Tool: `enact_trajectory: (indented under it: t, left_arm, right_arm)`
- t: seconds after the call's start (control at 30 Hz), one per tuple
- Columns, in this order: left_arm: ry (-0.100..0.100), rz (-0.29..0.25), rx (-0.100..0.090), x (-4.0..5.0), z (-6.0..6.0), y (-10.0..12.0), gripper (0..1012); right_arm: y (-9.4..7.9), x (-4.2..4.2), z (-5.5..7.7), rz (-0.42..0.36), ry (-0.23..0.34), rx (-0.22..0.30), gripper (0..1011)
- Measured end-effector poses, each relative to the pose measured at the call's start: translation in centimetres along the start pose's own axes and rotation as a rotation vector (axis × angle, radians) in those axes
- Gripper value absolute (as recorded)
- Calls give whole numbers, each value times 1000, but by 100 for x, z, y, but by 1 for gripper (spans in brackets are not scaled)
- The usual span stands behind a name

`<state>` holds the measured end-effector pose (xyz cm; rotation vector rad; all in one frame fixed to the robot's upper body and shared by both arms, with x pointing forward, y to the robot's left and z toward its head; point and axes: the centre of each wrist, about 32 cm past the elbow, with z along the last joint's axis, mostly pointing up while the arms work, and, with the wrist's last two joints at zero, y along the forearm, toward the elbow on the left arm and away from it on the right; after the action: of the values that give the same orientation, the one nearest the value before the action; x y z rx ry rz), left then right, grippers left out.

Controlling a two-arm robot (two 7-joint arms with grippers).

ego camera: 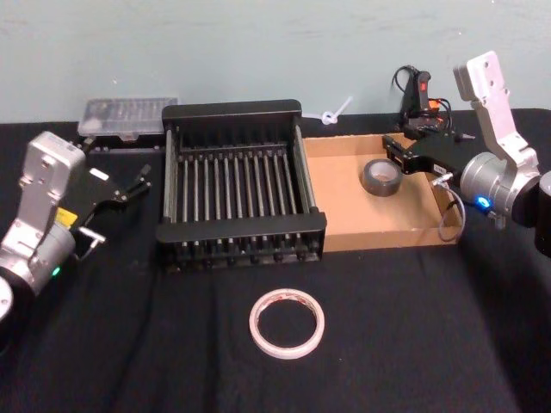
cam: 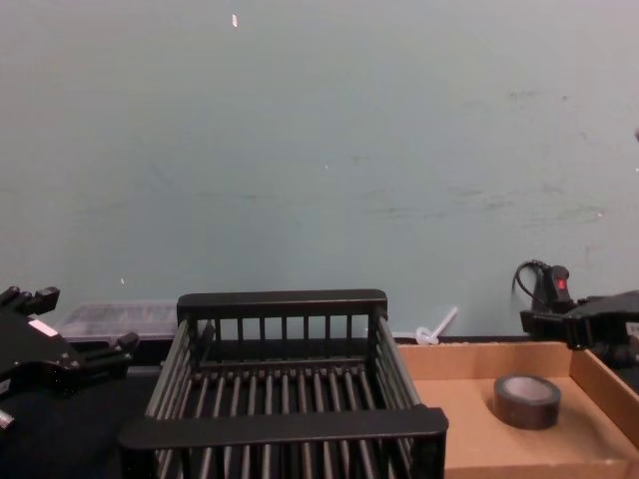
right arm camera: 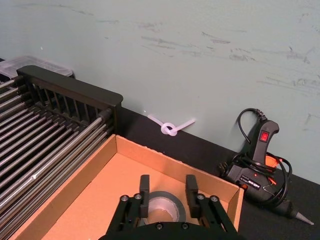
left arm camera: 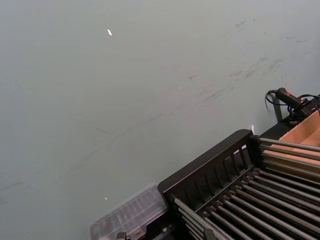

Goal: Pick up the white tape and place it into the black box , Pick up the silver tape and place it into the brown box.

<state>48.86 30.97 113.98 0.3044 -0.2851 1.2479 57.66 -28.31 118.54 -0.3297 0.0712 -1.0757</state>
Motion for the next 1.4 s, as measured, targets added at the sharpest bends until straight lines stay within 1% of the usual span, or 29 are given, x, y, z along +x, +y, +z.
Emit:
enact_trajectory:
  t: [0.03,0.07,0.1,0.13,0.2,0.23,0.3,0.33,0.37,0.4,0.47,0.57,0.67,1.13,1.27,1.4]
  left_arm:
    - [0,0,0,0,0,0,1001]
    - [0,0,0,0,0,0,1001]
    - [0,0,0,0,0,0,1001]
    - [0,0,0,0,0,0,1001]
    - [0,0,0,0,0,0,1001]
    - [0,0,0,0,0,0,1001]
    - [0,0,0,0,0,0,1001]
    - [0,0,0,0,0,0,1001]
    - [0,0,0,0,0,0,1001]
    - [0,0,0,0,0,0,1001]
    - [0,0,0,0,0,0,1001]
    - [0,0,0,0,0,0,1001]
    - [0,0,0,0,0,0,1001]
    - [0,0,0,0,0,0,1001]
    - [0,0,0,0,0,0,1001]
    - [0,0,0,0,0,0,1001]
  right_arm:
    - [0,0,0,0,0,0,449]
    - [-1,1,-1,0,1,0,498]
    - [-2,2,-1,0,1,0,498]
    - [-2,2,-1,0,1,0,559]
    - [-3,3,-1,-1,1,0,593]
    - [-3,3,-1,-1,1,0,663]
    - [-4,3,-1,-1,1,0,722]
    - [-4,3,-1,-1,1,0,722]
    - [-4,3,-1,-1,2,0,780]
    - [-4,2,-1,-1,2,0,790]
    - [-4,2,-1,0,2,0,867]
    - [-4,2,0,0,2,0,952]
    - [-4,2,1,0,2,0,1002]
    - [-7,1,2,0,3,1,1002]
    - [-46,0,6,5,3,14,1003]
    - [-125,-13,24,20,-1,34,1002]
